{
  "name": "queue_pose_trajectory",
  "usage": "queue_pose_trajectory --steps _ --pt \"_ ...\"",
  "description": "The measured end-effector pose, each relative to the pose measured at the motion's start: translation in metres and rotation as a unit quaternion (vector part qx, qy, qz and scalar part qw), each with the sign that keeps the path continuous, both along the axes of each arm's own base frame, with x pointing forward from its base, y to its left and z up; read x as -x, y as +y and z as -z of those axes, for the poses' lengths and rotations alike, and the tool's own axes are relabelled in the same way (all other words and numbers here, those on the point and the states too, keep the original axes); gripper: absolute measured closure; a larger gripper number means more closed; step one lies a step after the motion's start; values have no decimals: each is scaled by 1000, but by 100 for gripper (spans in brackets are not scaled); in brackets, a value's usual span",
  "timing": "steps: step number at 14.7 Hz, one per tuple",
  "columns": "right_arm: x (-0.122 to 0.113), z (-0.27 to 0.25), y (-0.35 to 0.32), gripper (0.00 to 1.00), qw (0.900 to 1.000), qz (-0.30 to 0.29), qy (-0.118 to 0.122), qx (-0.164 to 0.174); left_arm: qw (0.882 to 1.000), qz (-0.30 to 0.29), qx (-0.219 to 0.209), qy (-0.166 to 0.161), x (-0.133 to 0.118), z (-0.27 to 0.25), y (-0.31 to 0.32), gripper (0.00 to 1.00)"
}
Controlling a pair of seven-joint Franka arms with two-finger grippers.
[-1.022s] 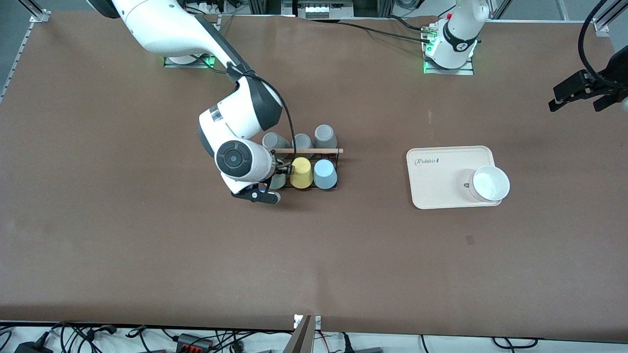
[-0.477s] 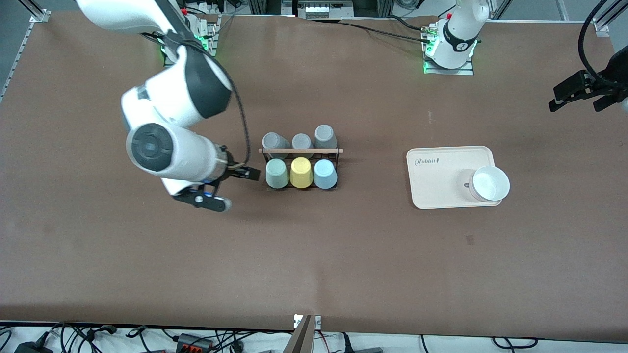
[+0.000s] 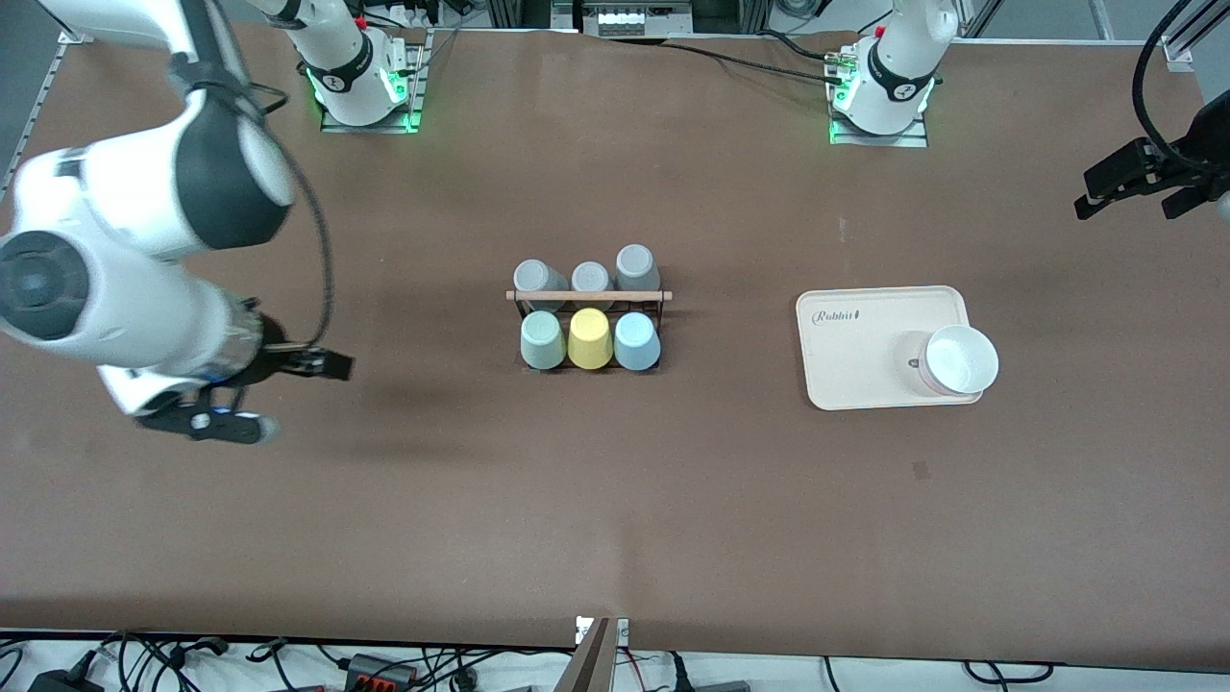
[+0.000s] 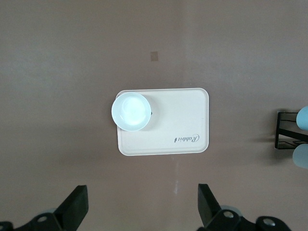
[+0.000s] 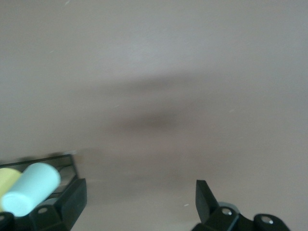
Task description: Hang scattered cups on rack with three cups
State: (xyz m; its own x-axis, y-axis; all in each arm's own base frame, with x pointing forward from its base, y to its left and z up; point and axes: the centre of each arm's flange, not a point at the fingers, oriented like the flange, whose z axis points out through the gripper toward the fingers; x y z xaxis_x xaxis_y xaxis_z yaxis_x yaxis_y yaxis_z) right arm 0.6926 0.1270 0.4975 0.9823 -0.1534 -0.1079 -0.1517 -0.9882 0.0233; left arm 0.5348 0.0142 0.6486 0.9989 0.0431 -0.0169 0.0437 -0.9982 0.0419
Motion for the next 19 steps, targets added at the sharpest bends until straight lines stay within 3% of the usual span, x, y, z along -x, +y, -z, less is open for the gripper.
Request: queue_pose_trajectory --steps 3,8,19 --pt "-1 -31 -66 0 1000 18 -23 -4 1000 -1 0 0 0 0 1 0" --pt "18 -72 -126 0 993 -66 -96 10 1000 -14 0 0 0 0 16 0" --pt "92 -76 -147 0 993 -78 -87 15 1000 -10 -21 1 0 0 14 0"
